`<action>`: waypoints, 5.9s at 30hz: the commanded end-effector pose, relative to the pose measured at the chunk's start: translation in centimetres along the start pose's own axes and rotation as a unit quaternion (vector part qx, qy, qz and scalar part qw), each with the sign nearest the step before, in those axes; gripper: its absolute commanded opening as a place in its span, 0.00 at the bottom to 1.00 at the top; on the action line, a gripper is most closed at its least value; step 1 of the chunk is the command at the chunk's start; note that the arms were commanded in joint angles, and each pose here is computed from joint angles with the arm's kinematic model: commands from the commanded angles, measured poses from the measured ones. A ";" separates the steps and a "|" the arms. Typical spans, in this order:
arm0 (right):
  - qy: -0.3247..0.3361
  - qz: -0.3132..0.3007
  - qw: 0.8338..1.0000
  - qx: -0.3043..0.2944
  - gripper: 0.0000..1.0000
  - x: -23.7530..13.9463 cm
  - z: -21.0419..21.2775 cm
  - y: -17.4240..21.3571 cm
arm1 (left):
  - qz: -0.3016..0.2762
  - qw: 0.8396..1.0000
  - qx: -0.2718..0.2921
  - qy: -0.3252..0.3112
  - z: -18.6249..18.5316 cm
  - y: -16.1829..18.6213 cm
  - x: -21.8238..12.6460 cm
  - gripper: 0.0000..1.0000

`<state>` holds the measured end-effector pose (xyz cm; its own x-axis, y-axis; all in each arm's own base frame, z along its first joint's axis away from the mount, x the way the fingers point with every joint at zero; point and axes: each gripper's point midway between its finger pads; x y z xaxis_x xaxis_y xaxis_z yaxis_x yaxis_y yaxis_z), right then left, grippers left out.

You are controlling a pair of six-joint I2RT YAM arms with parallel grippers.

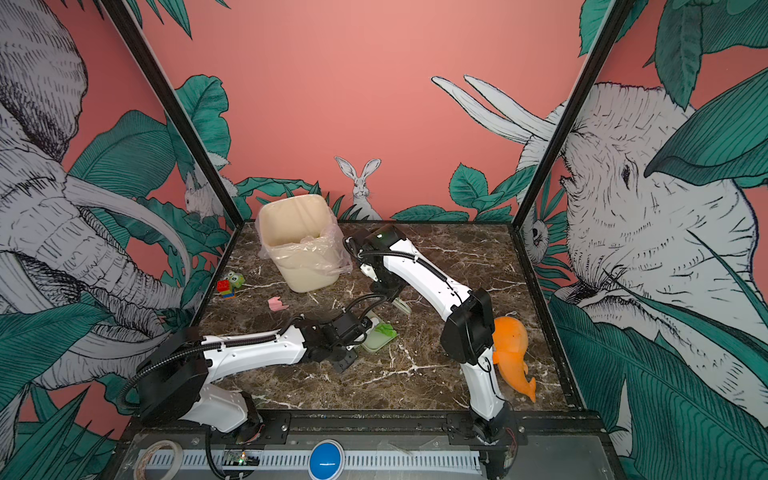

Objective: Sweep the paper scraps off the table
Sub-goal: 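Sweep the pink, white and green scraps into the dustpan with the right gripper's brush, then lift the loaded dustpan toward the bin with the left gripper while the right withdraws, then tip the dustpan over the cream bin with the left gripper to empty it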

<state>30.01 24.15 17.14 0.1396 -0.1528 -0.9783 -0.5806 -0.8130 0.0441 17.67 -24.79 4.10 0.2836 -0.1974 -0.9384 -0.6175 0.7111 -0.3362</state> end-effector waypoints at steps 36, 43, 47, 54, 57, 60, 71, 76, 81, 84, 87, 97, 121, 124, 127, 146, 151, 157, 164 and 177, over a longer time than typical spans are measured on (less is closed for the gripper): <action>-0.066 -0.051 0.996 0.011 0.00 -4.4 3.7 1.7 | -0.013 1.000 0.002 -0.012 0.7 0.1 -1.0 0.11; -0.075 -0.081 0.993 0.047 0.00 -5.6 1.9 2.7 | -0.030 0.999 0.002 -0.017 1.0 -0.5 -1.9 0.11; -0.083 -0.102 0.989 0.070 0.00 -6.5 1.0 3.3 | -0.045 0.999 0.004 -0.023 1.3 -1.3 -2.8 0.11; -0.097 -0.145 0.979 0.108 0.00 -8.3 -0.5 4.3 | -0.073 0.997 0.001 -0.032 1.9 -2.4 -5.0 0.11; -0.095 -0.154 0.976 0.123 0.00 -8.7 -1.3 4.9 | -0.083 0.996 0.001 -0.035 2.1 -2.8 -5.9 0.11; -0.094 -0.162 0.973 0.137 0.00 -8.9 -1.9 5.6 | -0.095 0.995 0.001 -0.041 2.4 -3.3 -7.1 0.11; -0.108 -0.175 0.962 0.180 0.00 -7.8 -2.8 8.0 | -0.142 0.988 -0.007 -0.064 3.9 -5.3 -12.9 0.12; -0.114 -0.175 0.960 0.187 0.00 -7.2 -2.7 8.5 | -0.156 0.985 -0.011 -0.072 4.5 -6.0 -15.5 0.12; -0.119 -0.174 0.958 0.192 0.00 -6.7 -2.5 8.8 | -0.162 0.984 -0.013 -0.075 4.9 -6.3 -17.8 0.13; -0.120 -0.176 0.957 0.195 0.00 -6.6 -2.5 9.0 | -0.165 0.983 -0.014 -0.081 5.3 -6.5 -19.3 0.13; -0.121 -0.177 0.957 0.197 0.00 -6.6 -2.6 9.1 | -0.171 0.981 -0.016 -0.090 5.9 -6.7 -20.9 0.13; -0.125 -0.181 0.955 0.198 0.00 -6.8 -2.9 9.2 | -0.178 0.975 -0.021 -0.132 7.7 -7.4 -25.0 0.13; -0.131 -0.185 0.955 0.192 0.00 -7.8 -2.9 9.3 | -0.181 0.947 -0.159 -0.212 19.0 -6.3 -29.9 0.14; -0.133 -0.186 0.955 0.191 0.00 -7.9 -2.9 9.2 | -0.183 0.939 -0.182 -0.227 20.8 -5.8 -30.2 0.13; -0.135 -0.185 0.954 0.191 0.00 -7.8 -2.8 9.2 | -0.179 0.931 -0.206 -0.243 22.7 -5.1 -30.3 0.14; -0.136 -0.174 0.957 0.187 0.00 -7.3 -2.5 10.0 | -0.071 0.916 -0.159 -0.363 29.9 -5.0 -28.6 0.13; -0.138 -0.174 0.957 0.186 0.00 -7.2 -2.6 9.8 | -0.037 0.915 -0.126 -0.381 30.6 -4.8 -28.5 0.12; -0.143 -0.175 0.957 0.183 0.00 -7.2 -2.6 9.5 | -0.002 0.918 -0.087 -0.387 30.9 -4.6 -28.1 0.12; -0.146 -0.175 0.957 0.179 0.00 -7.2 -2.6 9.2 | 0.023 0.915 -0.038 -0.402 31.2 -5.4 -28.3 0.12; -0.148 -0.170 0.958 0.175 0.00 -6.9 -2.3 9.5 | 0.108 0.866 0.078 -0.482 31.9 -8.2 -27.4 0.11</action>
<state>25.91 16.44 24.85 0.1804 0.2967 -0.9378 -0.7874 -0.5278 -0.3185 38.08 -4.26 32.88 0.6749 0.4967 -0.5457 -0.6525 0.7471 -0.1270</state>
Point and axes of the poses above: each gripper's point midway between its finger pads, its own x axis out along the fingers, its own z axis along the line the jaws close on, y = z × x, and after that the axes turned 2 degrees about -x, right-handed
